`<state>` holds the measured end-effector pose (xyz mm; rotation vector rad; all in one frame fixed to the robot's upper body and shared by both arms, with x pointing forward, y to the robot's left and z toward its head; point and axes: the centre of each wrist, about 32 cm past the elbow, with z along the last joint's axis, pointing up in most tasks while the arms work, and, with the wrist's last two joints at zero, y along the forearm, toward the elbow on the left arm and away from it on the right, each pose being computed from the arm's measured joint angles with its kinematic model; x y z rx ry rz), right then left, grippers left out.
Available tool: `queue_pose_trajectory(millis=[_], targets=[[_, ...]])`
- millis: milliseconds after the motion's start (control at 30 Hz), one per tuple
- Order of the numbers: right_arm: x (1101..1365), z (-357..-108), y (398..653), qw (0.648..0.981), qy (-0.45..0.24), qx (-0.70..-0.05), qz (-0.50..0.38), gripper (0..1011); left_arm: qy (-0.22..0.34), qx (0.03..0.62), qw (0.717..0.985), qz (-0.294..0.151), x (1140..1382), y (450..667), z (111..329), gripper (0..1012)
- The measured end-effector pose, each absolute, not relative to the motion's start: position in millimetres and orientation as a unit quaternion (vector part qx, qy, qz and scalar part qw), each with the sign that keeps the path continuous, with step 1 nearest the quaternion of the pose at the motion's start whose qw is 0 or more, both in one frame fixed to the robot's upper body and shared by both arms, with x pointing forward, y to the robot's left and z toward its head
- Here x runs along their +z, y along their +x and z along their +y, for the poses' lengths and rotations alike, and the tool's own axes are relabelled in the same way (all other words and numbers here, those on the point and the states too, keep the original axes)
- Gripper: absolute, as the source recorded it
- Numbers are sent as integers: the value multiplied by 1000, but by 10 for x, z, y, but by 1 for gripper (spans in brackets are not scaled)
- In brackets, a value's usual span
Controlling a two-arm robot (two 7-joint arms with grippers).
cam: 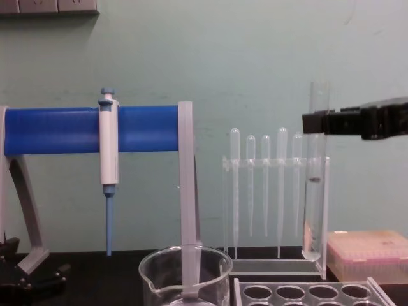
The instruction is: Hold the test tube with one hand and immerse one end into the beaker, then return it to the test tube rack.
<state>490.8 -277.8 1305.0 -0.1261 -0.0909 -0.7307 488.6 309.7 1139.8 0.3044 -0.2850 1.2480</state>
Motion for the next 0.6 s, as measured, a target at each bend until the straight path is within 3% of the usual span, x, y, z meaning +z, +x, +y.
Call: queue_pose_trajectory(millis=[600], targets=[[13164, -2813, 4976, 936, -65, -347, -20, 241, 141, 580, 791, -132, 11398, 4886, 3097, 1000]])
